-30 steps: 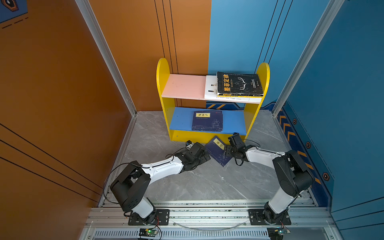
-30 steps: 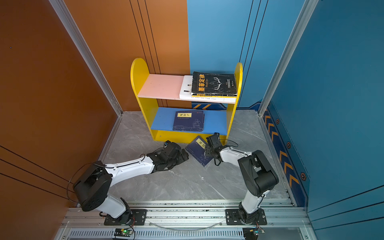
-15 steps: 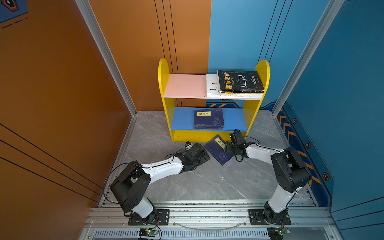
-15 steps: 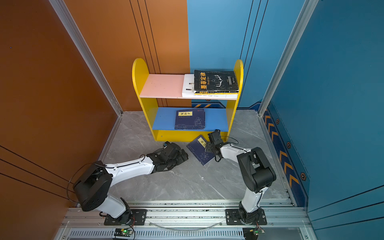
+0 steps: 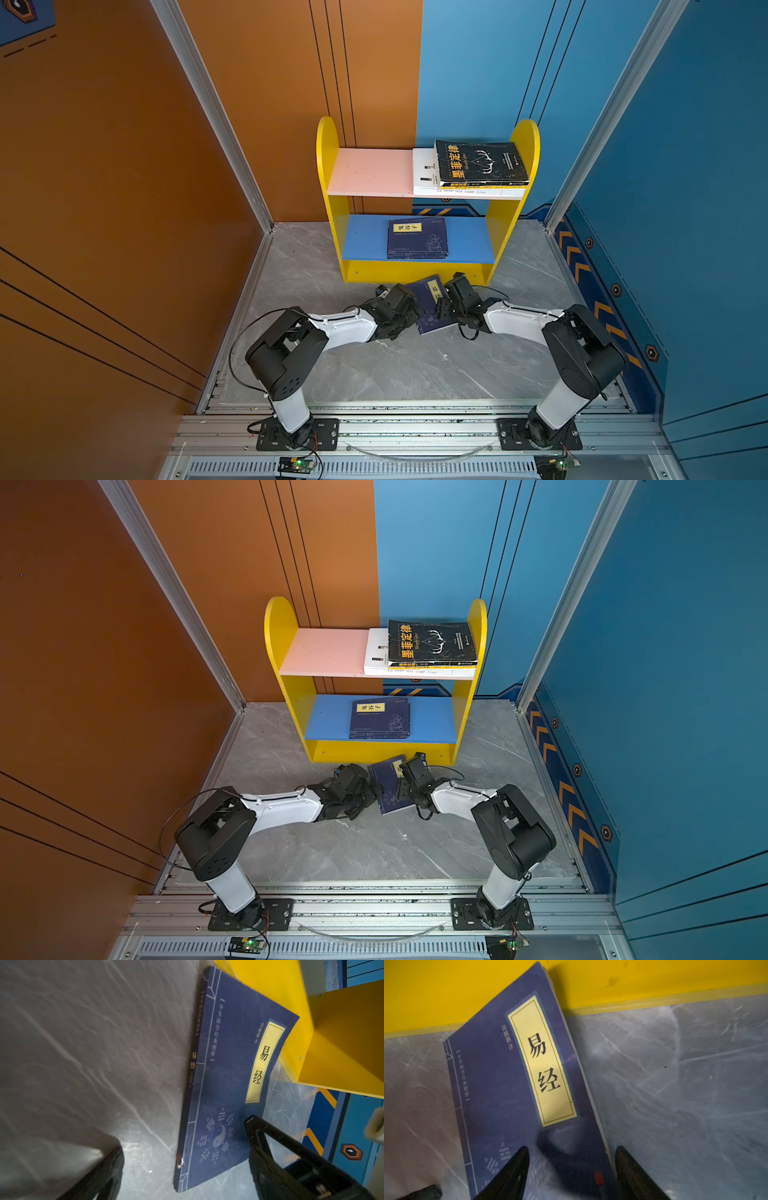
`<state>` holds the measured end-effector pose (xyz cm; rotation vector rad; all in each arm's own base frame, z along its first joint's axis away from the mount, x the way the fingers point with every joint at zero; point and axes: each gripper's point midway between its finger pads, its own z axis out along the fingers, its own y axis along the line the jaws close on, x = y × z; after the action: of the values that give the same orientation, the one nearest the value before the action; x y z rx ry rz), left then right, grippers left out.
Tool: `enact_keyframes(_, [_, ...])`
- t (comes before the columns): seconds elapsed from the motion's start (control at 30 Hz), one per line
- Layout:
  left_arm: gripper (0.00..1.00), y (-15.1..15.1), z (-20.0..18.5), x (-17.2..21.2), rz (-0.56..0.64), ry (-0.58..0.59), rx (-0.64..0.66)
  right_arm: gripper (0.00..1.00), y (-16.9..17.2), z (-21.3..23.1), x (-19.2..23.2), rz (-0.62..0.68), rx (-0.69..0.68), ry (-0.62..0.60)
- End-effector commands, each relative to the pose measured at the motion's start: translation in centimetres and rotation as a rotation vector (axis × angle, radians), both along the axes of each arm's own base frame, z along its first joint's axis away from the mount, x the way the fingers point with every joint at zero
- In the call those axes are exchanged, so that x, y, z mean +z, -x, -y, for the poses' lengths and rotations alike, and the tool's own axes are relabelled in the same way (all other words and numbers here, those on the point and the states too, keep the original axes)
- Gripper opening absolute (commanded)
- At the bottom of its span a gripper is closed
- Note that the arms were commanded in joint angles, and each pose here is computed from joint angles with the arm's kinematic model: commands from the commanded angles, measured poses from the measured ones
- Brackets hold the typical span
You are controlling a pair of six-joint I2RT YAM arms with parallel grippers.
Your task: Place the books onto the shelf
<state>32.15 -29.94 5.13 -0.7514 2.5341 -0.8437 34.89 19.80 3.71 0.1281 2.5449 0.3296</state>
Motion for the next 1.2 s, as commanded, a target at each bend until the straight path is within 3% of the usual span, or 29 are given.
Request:
enact_keyframes(0.0, [0.93, -0.2, 0.3, -2.0, -0.071, 0.012, 0.007, 0.66, -0.2, 0.9, 0.7, -0.014, -0.045, 0.003])
enact_keyframes(0.37, [0.91, -0.6, 3.2, -3.2, -0.105, 0.135, -0.025, 0.49, 0.3, -2.2, -2.4, -0.143, 0.058, -0.007])
enact_keyframes(0.53, [0.88, -1.9, 5.4, 1.0, 0.057, 0.348, -0.061, 0.45, 0.9, -3.8, -3.5, -0.193, 0.104, -0.046])
enact_keyframes(0.7, [0.88, -2.3, 6.2, 5.7, 0.206, 0.489, -0.086, 0.43, 1.3, -5.3, -3.6, -0.214, 0.15, -0.101])
enact_keyframes(0.9, [0.75, -2.1, 5.4, 6.9, 0.258, 0.583, -0.033, 0.43, 1.7, -5.9, -3.6, -0.227, 0.167, -0.12])
enact_keyframes(1.17, [0.74, -1.6, 4.2, 8.0, 0.294, 0.618, 0.001, 0.43, 1.8, -6.0, -3.6, -0.23, 0.173, -0.126])
